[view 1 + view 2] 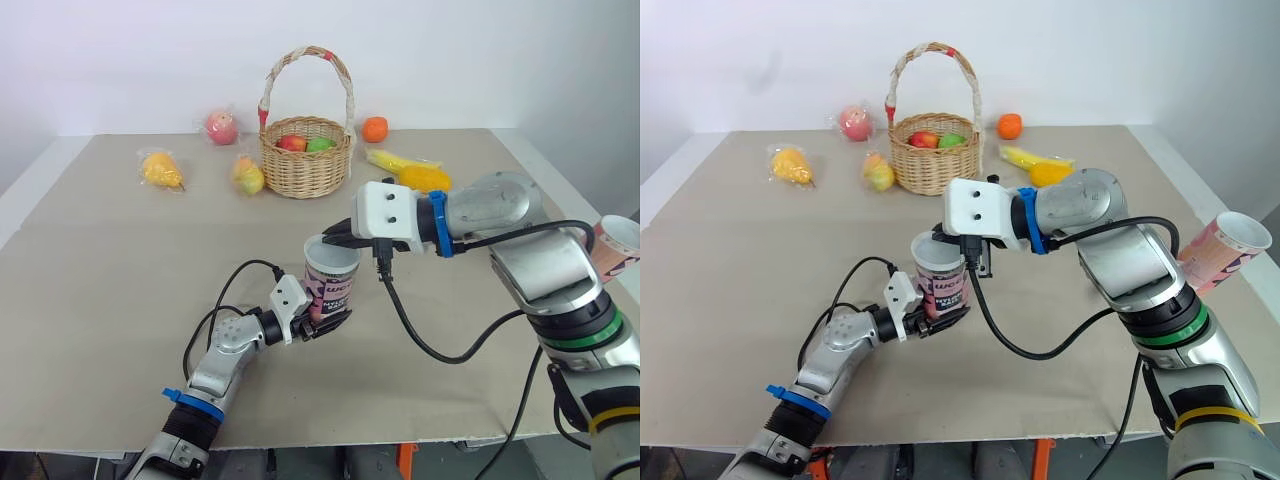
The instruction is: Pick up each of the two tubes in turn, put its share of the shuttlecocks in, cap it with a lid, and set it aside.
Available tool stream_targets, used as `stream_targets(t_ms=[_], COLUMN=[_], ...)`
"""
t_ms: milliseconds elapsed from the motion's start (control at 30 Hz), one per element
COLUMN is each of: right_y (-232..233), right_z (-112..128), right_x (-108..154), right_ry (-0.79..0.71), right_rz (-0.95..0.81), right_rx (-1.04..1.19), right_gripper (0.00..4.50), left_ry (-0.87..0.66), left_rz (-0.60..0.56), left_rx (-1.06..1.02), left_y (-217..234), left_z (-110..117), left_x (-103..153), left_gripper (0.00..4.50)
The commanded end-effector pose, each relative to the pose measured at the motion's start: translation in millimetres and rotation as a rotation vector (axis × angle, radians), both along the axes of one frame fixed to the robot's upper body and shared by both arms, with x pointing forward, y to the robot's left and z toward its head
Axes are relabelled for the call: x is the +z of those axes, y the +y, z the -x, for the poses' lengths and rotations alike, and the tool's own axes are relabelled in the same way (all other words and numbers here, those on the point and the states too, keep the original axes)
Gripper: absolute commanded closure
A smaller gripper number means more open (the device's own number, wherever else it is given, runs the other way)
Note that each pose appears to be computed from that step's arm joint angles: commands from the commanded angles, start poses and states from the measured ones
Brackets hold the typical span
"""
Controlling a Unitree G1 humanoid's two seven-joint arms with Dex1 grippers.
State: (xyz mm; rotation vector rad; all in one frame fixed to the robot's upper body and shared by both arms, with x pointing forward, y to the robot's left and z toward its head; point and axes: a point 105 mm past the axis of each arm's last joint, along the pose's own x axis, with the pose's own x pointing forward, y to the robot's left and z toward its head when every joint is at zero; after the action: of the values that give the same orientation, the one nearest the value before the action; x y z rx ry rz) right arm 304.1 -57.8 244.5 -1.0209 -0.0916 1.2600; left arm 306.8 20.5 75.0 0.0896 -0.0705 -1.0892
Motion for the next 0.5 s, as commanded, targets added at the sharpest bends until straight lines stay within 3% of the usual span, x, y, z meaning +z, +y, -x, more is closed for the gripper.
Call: stream_targets(t_ms=[33, 500], right_y=[-7.6, -6.7], right_z=[-5.1, -1.1], right_x=[6.0, 18.0], right_ry=[-0.039, -0.085], right_rz=[0.030, 0.047], right_rx=[-0.032, -0.012], right_gripper=[4.36, 4.36], left_ry=[0.096, 0.099], left_rz=[-0.057, -0.057], left_rx=[0.003, -0.002], left_y=[3.7, 2.5], left_z=[4.4, 5.4], left_x=[-27.6, -28.4], left_gripper=[1.47, 1.47])
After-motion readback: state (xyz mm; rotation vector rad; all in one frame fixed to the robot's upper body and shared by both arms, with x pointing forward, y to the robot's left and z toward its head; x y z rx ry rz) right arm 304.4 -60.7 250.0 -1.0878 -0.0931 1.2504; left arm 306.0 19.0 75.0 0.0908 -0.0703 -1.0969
